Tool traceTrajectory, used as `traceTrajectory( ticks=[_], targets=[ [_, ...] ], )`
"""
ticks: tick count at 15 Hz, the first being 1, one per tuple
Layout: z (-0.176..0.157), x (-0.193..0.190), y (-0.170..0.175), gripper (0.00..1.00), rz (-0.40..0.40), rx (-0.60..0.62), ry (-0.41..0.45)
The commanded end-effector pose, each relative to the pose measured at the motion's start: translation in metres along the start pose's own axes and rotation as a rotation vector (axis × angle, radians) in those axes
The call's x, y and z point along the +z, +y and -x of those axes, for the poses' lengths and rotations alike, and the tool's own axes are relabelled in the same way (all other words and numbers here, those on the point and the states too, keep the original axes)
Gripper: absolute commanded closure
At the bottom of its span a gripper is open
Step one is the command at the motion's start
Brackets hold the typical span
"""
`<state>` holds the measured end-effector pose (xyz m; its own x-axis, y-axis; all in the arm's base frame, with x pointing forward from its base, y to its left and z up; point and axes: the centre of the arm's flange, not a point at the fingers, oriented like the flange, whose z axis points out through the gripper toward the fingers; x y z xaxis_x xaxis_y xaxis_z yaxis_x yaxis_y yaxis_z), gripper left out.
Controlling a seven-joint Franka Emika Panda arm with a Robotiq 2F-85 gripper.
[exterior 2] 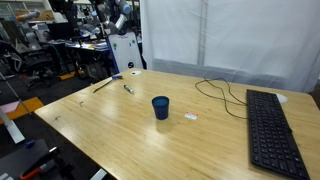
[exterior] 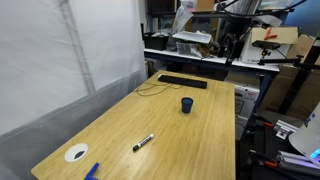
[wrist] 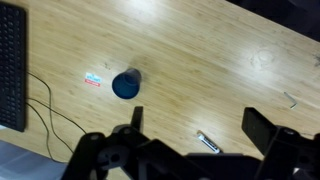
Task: Put the marker in the cup
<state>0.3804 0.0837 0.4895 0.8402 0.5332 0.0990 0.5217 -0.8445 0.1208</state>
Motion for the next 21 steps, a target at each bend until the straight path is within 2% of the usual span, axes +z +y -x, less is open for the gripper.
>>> traceTrajectory(
  ticks=[1, 5, 8, 9, 14, 16, 17, 21],
  targets=[
    [-0.047, 0.013, -0.009, 0.00, -0.069, -0.190, 0.015],
    [-0.091, 0.037, -0.041, 0.00, -0.107, -0.422, 0.008],
    [-0.112, 0.053, -0.051, 0.00, -0.131, -0.597, -0.018],
    [-0.095, 0.054, -0.057, 0.00, -0.111, -0.507, -0.013],
    [-0.098, 0.058, -0.058, 0.00, -0.115, -0.515, -0.021],
    [-0.103, 0.070, -0.062, 0.00, -0.145, -0.565, -0.013],
    [-0.114, 0.087, -0.062, 0.00, -0.186, -0.655, 0.004],
    [-0.144, 0.143, -0.048, 0.00, -0.256, -0.814, 0.010]
  ],
)
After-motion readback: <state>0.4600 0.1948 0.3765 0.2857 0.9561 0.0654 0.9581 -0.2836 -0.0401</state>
